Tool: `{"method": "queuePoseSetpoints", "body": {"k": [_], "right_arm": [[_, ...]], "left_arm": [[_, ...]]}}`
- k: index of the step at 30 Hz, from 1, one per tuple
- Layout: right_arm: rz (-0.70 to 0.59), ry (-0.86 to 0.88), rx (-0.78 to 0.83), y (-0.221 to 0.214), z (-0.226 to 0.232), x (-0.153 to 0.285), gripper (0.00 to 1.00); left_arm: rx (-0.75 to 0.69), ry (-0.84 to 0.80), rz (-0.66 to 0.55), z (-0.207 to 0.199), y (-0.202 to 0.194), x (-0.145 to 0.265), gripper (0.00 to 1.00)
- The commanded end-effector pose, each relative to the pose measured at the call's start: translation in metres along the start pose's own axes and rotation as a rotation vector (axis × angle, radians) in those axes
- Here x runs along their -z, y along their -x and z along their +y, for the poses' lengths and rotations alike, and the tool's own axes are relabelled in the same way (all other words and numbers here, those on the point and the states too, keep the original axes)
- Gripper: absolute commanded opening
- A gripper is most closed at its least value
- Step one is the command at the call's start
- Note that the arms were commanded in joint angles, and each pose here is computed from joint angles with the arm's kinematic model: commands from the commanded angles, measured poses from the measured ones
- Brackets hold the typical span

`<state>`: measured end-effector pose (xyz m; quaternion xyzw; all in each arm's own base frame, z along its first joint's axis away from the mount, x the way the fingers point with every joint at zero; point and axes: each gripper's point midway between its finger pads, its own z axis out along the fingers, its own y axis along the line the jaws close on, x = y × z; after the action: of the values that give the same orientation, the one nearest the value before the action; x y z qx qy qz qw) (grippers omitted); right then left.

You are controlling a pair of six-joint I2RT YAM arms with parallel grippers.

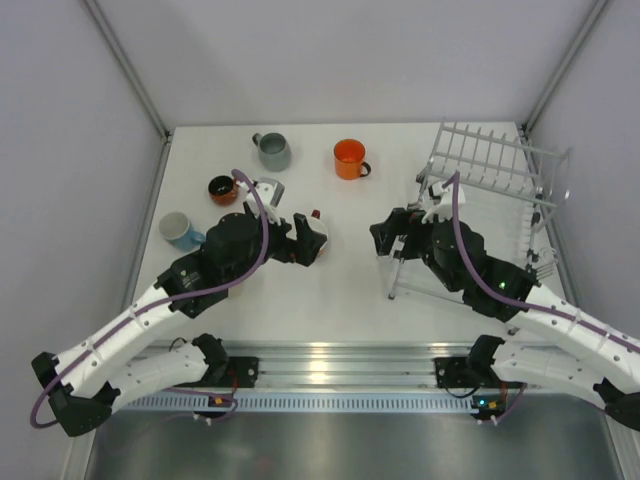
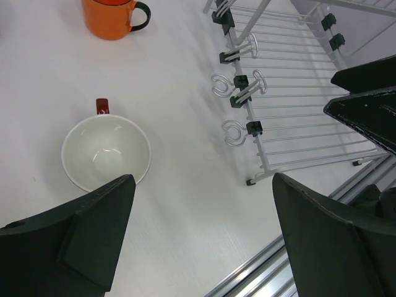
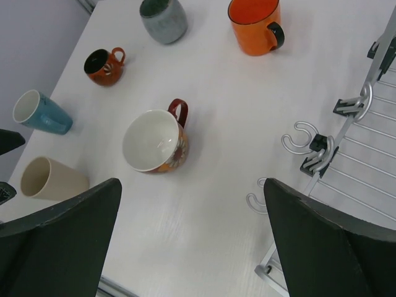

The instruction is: Load the cups into the dish rack

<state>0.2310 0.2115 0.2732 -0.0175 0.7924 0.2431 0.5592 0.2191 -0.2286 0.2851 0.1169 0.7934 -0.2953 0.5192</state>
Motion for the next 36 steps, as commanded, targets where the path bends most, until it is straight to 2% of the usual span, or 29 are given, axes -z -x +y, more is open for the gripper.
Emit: {"method": "queuePoseSetpoints", "body": {"k": [1,9,16,22,26,29,36], "right_arm": [[-0.017,0.038,-0.015,0.008,0.011,0.002,0.99],[-0.016,0.035,-0.013,0.006,0.009,0.003,0.99],[-0.023,0.06,-0.008,0.007,0.011,0.006,0.99],[-0.044,0.094,0.007,0.006,0.009,0.014,0.99],[-0.077,0.102,0.048,0.006,0.0,0.019,0.99],[-0.083,0.138,0.078,0.004,0.002,0.025,0.99],[-0.088,0.148,0.11,0.0,-0.006,0.032,0.99]], "left_arm": [[0.018,-0.002,-0.037,-0.001,0.009,0.003,0.98],[0.019,0.032,-0.032,0.004,0.006,-0.001,0.98],[-0.001,0.166,-0.034,0.026,0.01,-0.004,0.96],[-0.062,0.258,0.015,0.036,0.016,-0.013,0.95],[-0.134,0.308,0.092,0.043,0.01,-0.034,0.93],[-0.129,0.327,0.152,0.052,0.005,-0.051,0.91],[-0.016,0.404,0.296,0.114,-0.013,-0.077,0.79]]}}
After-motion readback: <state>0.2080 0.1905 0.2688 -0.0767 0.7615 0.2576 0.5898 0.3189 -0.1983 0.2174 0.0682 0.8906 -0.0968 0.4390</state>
